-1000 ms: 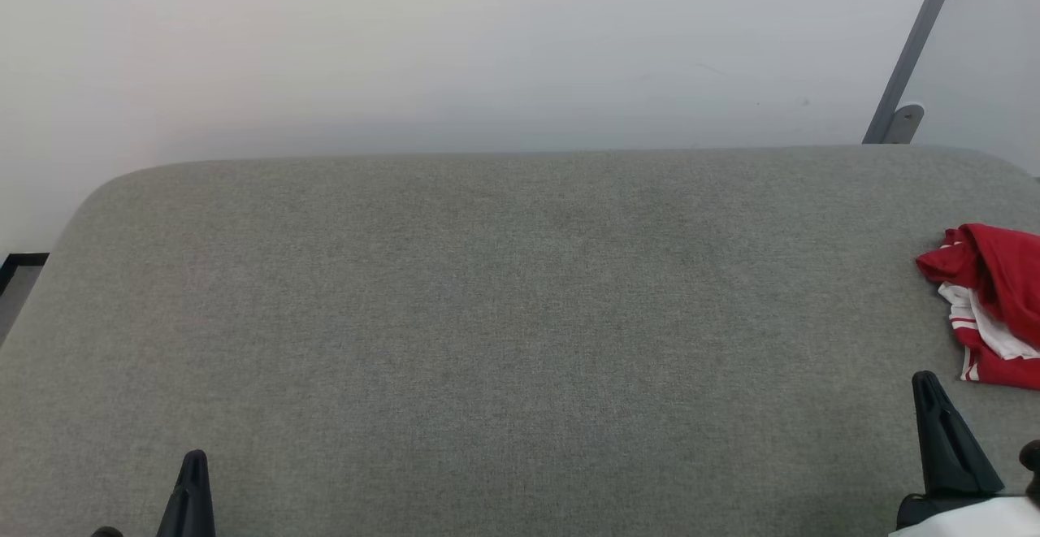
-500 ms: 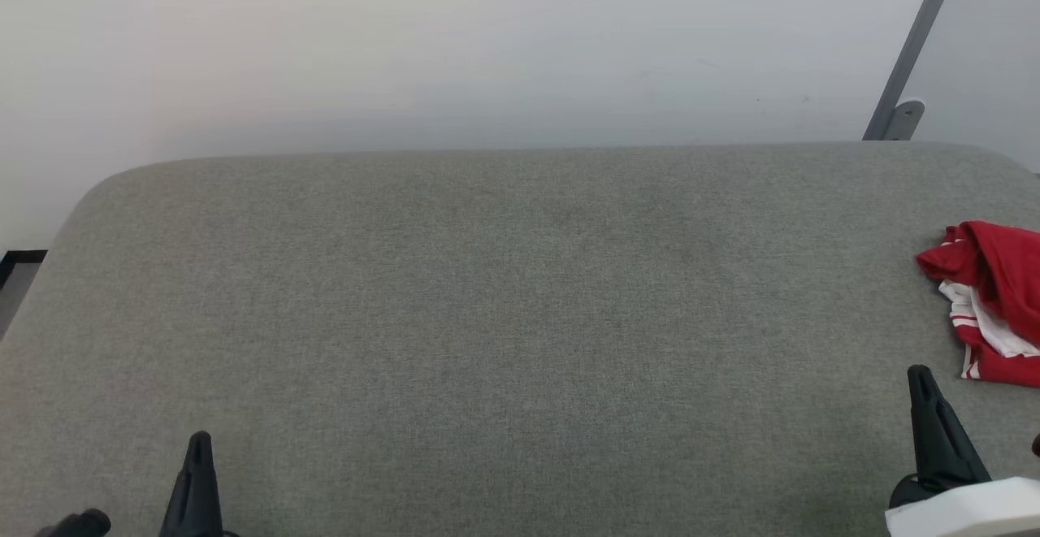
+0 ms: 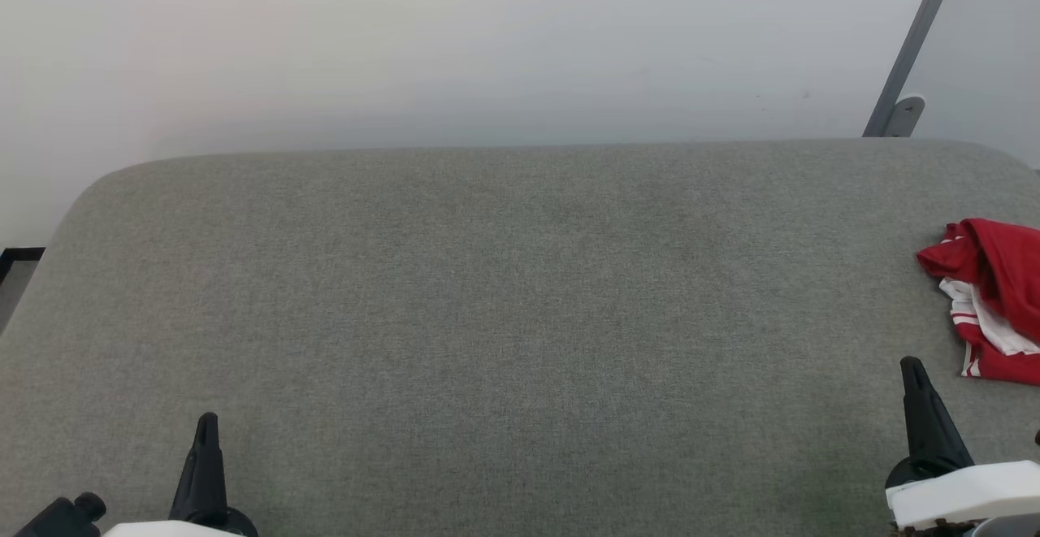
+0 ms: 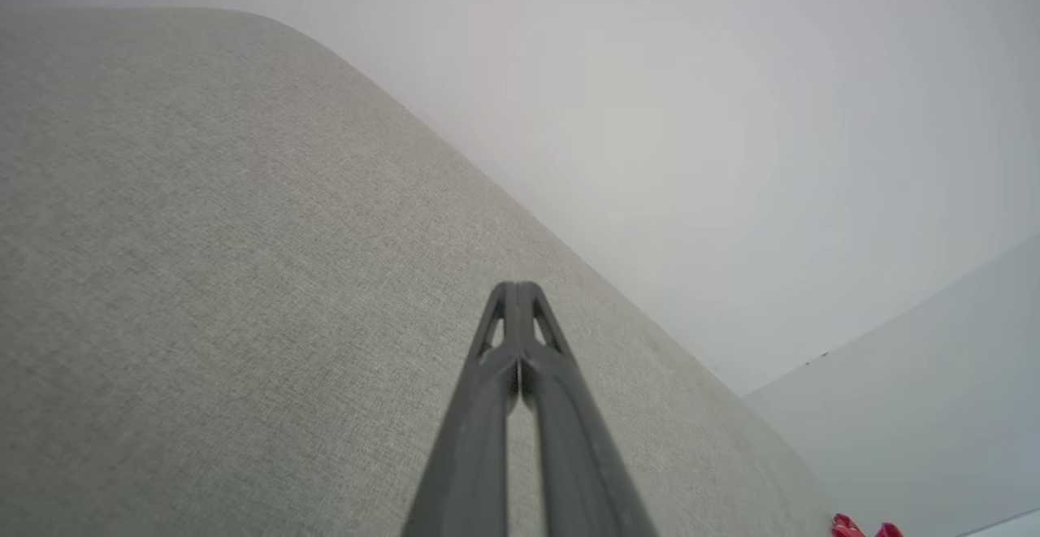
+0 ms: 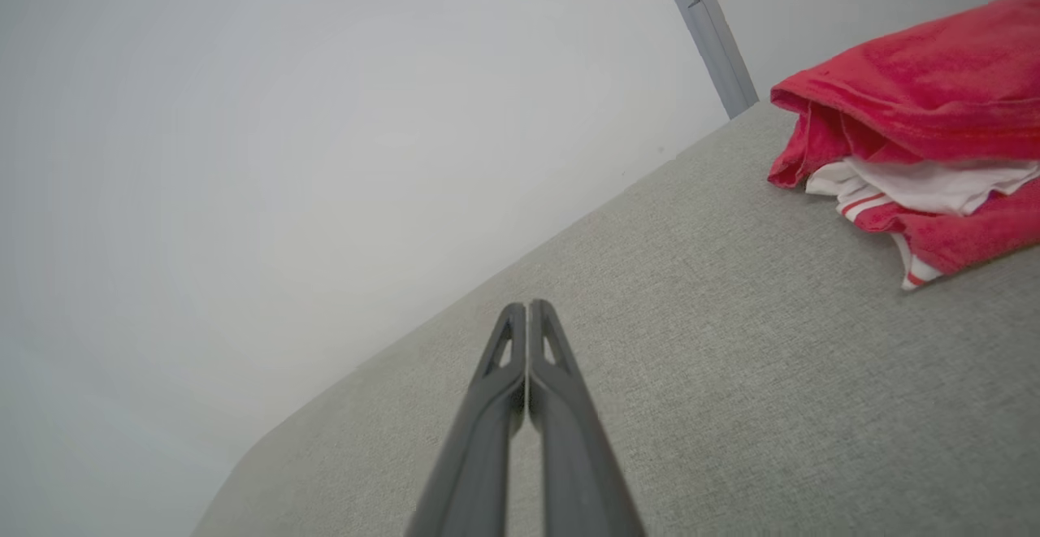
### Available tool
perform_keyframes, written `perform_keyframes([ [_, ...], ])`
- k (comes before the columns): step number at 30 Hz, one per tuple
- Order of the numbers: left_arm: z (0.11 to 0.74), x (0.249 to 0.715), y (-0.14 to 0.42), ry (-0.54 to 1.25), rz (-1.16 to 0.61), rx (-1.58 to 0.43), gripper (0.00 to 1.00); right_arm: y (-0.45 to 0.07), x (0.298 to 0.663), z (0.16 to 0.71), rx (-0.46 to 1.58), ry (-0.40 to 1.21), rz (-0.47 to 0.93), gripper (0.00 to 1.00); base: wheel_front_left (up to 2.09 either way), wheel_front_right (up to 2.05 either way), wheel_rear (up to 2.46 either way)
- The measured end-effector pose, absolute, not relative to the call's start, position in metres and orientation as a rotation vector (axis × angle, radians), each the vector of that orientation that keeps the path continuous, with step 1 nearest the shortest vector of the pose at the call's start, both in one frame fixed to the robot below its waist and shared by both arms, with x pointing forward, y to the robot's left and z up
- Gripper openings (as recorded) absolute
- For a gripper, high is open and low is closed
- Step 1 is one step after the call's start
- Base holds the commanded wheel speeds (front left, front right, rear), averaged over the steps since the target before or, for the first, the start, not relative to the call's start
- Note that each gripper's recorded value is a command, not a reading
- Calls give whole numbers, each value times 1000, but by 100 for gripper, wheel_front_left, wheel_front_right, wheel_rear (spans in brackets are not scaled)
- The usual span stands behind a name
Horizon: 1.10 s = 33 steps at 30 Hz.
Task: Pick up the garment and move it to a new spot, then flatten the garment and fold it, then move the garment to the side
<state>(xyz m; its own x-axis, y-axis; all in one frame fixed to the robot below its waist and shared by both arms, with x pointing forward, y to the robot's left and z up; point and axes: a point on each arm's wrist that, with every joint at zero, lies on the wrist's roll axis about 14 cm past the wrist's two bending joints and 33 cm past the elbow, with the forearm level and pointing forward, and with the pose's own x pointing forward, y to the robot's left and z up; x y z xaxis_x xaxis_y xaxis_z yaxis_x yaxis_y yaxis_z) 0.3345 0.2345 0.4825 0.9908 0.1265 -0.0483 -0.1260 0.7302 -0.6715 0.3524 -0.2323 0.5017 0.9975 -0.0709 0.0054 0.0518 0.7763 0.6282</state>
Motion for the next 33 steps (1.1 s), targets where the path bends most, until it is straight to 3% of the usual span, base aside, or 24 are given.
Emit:
perform_keyframes([
  [33,487,357,222,7,112,-1115,0,-221,368,500,1073,-7,-67,0,0,0,0],
])
